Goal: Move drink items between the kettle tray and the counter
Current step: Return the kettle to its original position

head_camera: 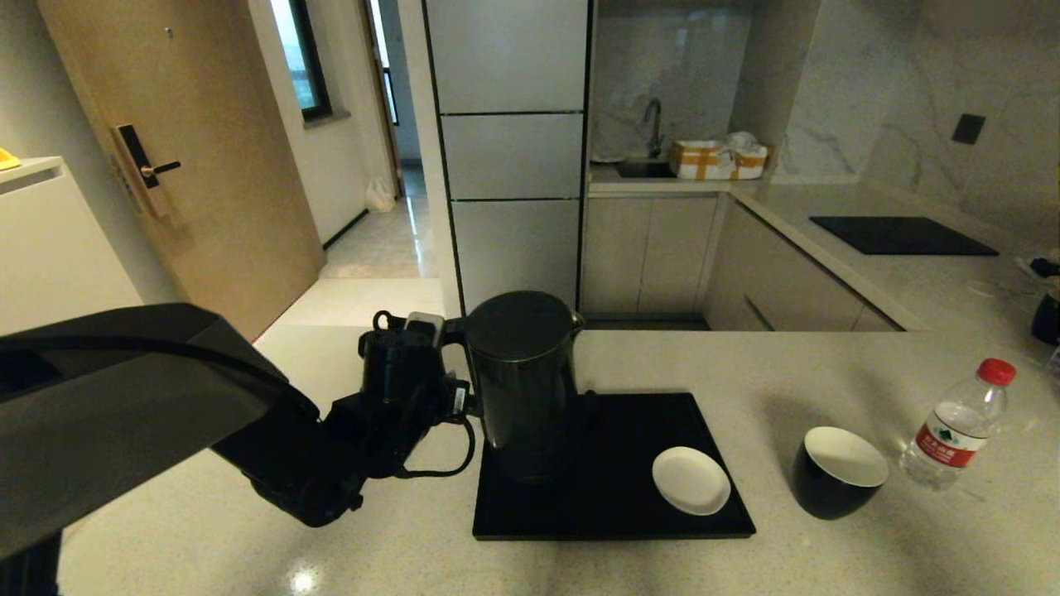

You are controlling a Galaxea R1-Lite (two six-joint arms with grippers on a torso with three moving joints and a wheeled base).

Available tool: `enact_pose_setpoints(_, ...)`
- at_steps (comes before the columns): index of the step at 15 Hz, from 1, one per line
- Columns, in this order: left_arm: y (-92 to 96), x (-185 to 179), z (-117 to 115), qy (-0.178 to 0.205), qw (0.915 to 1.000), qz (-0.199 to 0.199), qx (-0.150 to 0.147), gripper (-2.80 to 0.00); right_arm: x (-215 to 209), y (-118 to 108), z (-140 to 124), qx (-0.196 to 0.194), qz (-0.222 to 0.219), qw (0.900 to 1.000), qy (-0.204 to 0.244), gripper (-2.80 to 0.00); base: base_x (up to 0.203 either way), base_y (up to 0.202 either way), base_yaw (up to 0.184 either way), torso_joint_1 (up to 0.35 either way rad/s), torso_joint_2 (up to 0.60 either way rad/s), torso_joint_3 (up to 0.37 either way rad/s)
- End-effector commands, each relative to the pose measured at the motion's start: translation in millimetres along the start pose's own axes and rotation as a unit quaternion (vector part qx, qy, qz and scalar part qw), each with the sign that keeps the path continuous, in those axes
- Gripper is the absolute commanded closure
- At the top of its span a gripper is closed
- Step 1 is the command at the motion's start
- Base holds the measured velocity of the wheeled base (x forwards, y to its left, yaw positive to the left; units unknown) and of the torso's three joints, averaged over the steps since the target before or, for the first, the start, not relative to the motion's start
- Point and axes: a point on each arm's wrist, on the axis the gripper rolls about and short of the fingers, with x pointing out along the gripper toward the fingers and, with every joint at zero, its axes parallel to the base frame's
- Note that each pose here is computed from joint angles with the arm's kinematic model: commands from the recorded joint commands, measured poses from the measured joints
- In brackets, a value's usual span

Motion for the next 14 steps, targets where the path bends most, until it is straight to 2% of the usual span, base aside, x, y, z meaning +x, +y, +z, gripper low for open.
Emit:
enact_pose_setpoints(1, -5.5, -2.0, -1.8, 0.001, 1.0000, -0.007, 0.005, 0.00, 0.0, 0.0, 0.1, 0.000, 0.000, 1.000, -0.001, 0.00, 0.000, 0.000, 0.000, 0.000, 0.00, 0.000)
enact_pose_setpoints(2, -10.0, 0.7, -9.2, 0.011, 0.9998, -0.012, 0.013, 0.00, 0.0, 0.0, 0.0, 0.000, 0.000, 1.000, 0.000, 0.00, 0.000, 0.000, 0.000, 0.000, 0.00, 0.000)
enact_pose_setpoints(9, -12.6, 1.5, -9.6, 0.012, 0.9997, -0.015, 0.014, 0.00, 0.0, 0.0, 0.1, 0.000, 0.000, 1.000, -0.001, 0.00, 0.000, 0.000, 0.000, 0.000, 0.00, 0.000)
enact_pose_setpoints(10, -12.6, 1.6, -9.1, 0.010, 0.9998, -0.013, 0.011, -2.80, 0.0, 0.0, 0.0, 0.000, 0.000, 1.000, 0.000, 0.00, 0.000, 0.000, 0.000, 0.000, 0.00, 0.000)
enact_pose_setpoints(14, -9.7, -5.1, 6.4, -0.014, 0.9999, -0.009, 0.003, -2.80, 0.0, 0.0, 0.1, 0.000, 0.000, 1.000, -0.001, 0.00, 0.000, 0.000, 0.000, 0.000, 0.00, 0.000)
